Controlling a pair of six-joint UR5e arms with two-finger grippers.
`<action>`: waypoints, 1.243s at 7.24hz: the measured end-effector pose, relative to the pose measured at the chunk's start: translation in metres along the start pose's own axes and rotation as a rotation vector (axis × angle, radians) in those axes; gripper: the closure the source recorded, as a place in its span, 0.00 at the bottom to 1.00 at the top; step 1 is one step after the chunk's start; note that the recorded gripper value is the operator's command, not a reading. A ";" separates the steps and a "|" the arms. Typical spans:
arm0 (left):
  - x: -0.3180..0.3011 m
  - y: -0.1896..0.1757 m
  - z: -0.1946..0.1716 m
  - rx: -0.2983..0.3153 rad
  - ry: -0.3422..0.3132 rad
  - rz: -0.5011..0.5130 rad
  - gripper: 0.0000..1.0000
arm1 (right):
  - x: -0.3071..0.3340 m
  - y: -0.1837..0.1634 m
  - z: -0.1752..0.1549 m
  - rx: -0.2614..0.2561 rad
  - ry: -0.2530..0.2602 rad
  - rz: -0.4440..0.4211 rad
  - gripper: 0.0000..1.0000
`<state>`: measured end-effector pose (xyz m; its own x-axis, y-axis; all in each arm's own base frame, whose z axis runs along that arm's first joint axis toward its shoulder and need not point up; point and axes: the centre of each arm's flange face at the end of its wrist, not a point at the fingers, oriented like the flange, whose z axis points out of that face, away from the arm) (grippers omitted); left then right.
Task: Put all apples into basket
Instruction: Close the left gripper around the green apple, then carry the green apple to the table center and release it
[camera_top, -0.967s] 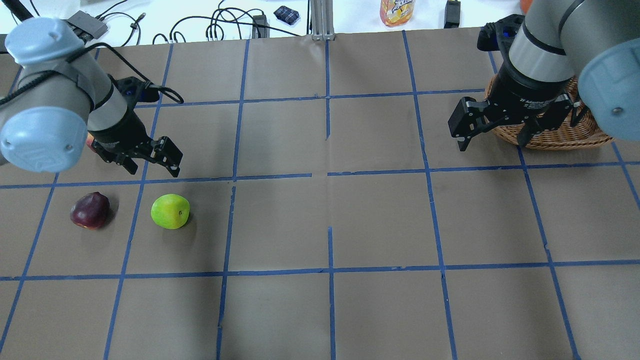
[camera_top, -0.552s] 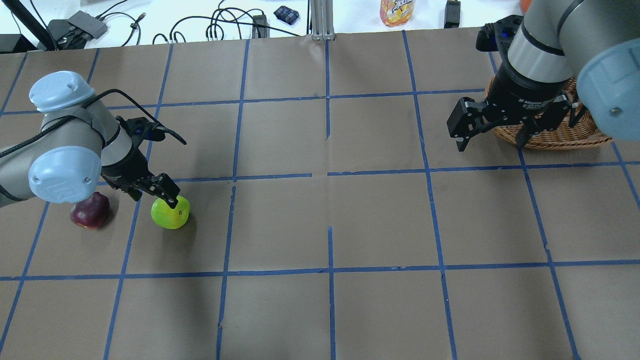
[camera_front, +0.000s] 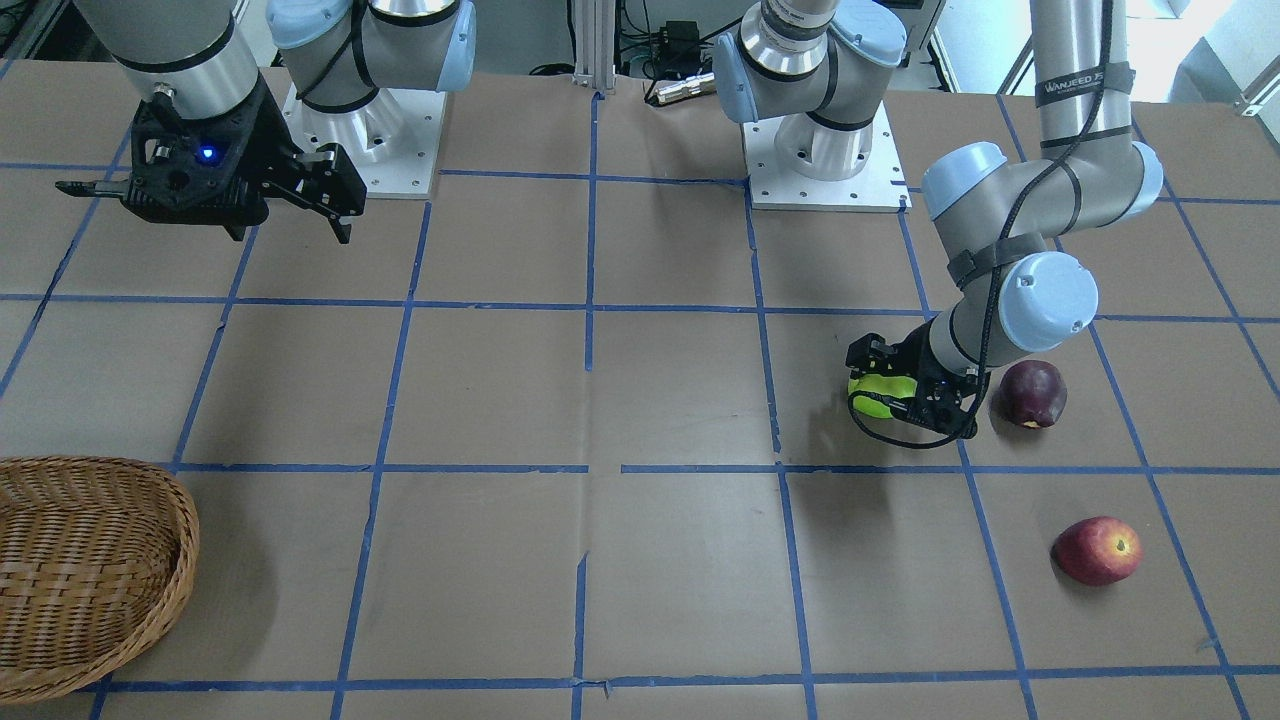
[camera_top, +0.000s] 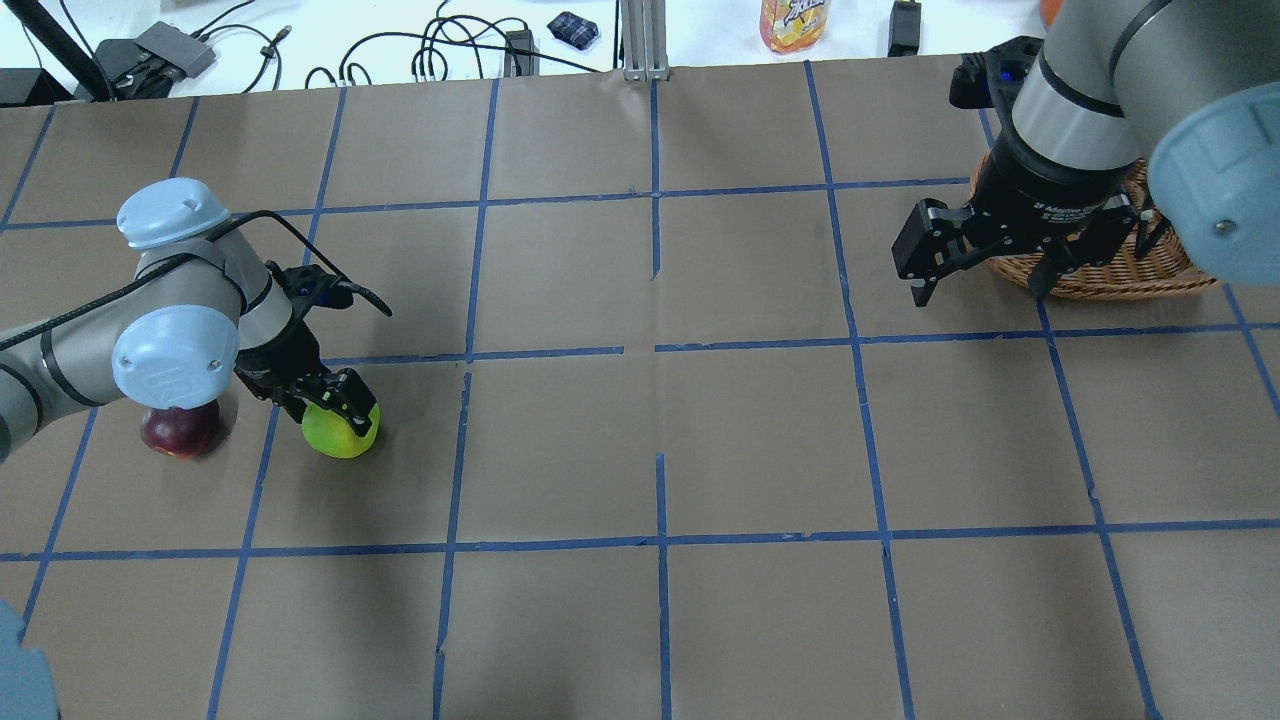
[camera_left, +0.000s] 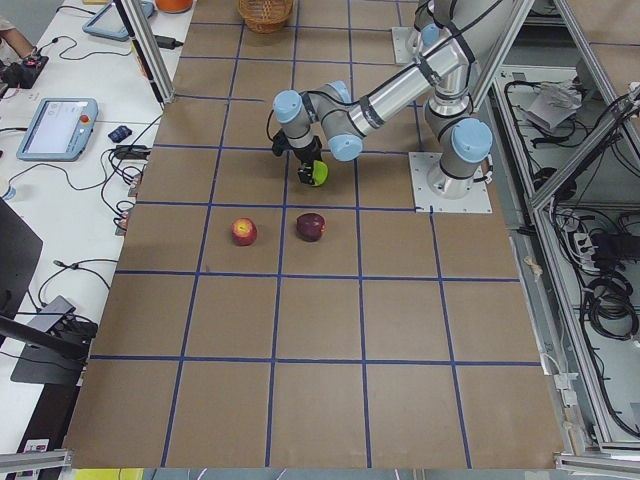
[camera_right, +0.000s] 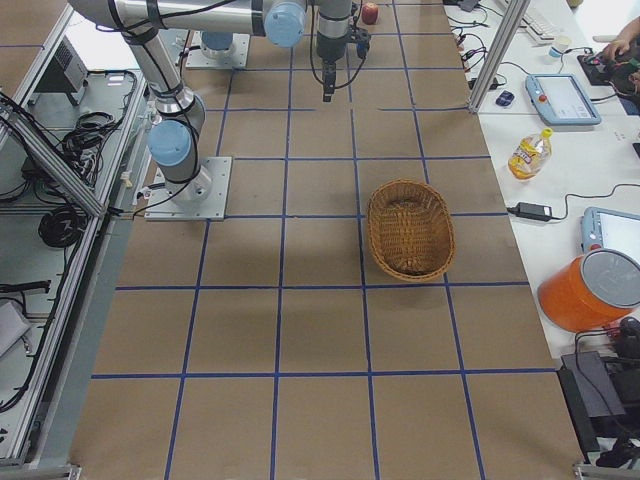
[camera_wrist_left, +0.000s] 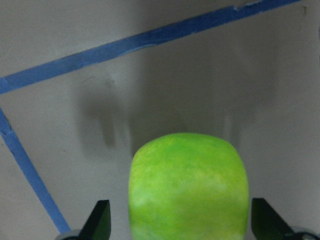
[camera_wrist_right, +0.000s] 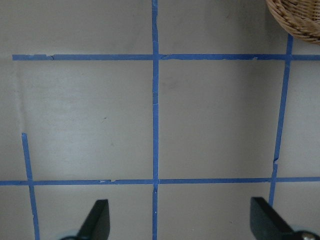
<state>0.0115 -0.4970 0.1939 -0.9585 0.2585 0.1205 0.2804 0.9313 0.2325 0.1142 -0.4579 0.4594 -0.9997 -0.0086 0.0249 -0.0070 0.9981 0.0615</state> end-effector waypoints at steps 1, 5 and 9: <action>0.000 -0.002 0.001 0.000 0.002 -0.014 0.65 | 0.001 0.000 0.000 0.000 0.001 0.005 0.00; 0.082 -0.054 -0.046 0.112 0.023 -0.296 0.64 | 0.004 -0.002 0.002 -0.002 0.000 0.011 0.00; 0.275 -0.117 -0.046 0.214 0.150 -0.482 0.63 | 0.004 -0.028 0.036 -0.073 -0.006 0.015 0.00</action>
<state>-0.2822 -0.5467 0.2437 -0.9533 -0.2353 0.1892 -0.2205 0.9706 0.0960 0.1096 -0.4832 0.4218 -0.9998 0.0074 0.0200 0.0100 0.9910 0.1336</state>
